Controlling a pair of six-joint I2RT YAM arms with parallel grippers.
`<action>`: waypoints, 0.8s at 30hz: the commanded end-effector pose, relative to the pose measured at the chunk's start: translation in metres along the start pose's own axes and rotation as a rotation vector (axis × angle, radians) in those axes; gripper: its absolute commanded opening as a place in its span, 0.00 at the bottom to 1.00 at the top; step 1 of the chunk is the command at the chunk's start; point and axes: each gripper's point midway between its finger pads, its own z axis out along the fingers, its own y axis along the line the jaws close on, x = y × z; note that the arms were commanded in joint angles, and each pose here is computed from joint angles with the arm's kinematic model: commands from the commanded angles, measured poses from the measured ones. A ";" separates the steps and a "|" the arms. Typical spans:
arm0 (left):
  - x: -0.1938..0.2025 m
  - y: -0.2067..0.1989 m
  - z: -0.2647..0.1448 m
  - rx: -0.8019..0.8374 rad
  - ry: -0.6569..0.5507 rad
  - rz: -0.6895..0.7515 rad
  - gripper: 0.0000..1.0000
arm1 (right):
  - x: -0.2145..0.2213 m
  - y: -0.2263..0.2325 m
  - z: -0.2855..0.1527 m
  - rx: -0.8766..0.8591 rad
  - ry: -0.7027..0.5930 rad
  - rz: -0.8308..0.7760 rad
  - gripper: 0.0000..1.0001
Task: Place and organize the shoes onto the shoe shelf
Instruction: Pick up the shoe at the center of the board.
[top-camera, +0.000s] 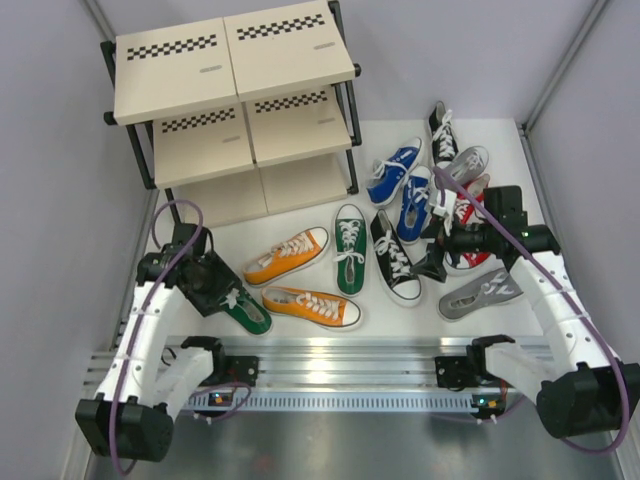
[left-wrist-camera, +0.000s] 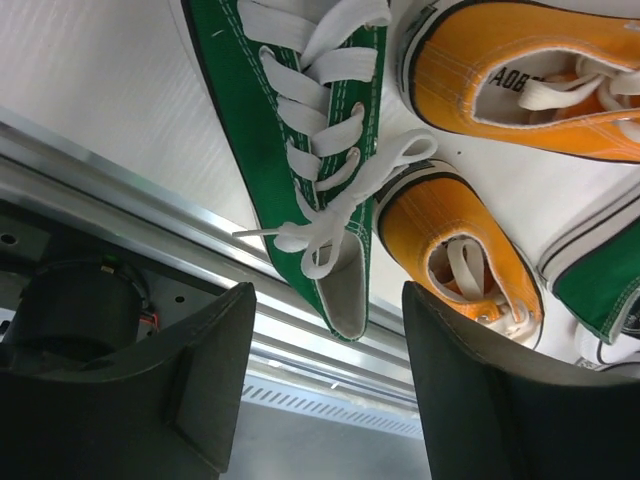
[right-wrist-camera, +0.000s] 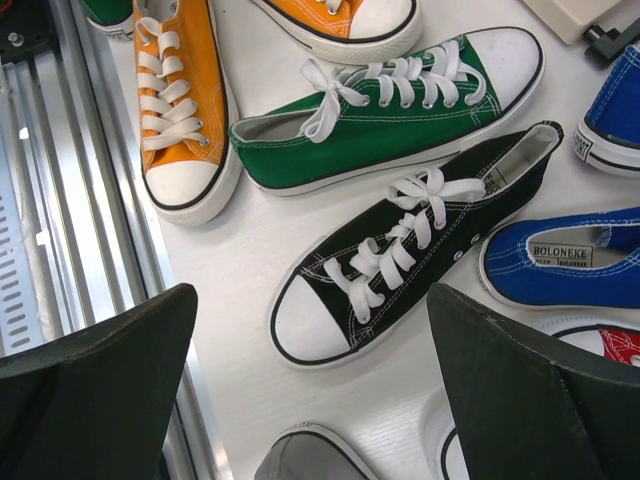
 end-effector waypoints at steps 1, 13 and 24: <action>-0.013 -0.003 -0.003 -0.043 -0.051 -0.013 0.65 | -0.015 0.003 0.002 -0.028 -0.061 -0.058 0.99; 0.010 -0.028 0.047 -0.111 -0.075 0.076 0.63 | -0.015 0.002 0.002 -0.023 -0.061 -0.063 0.99; -0.007 -0.022 0.086 -0.065 -0.236 -0.013 0.34 | -0.019 0.004 0.002 -0.041 -0.068 -0.062 0.99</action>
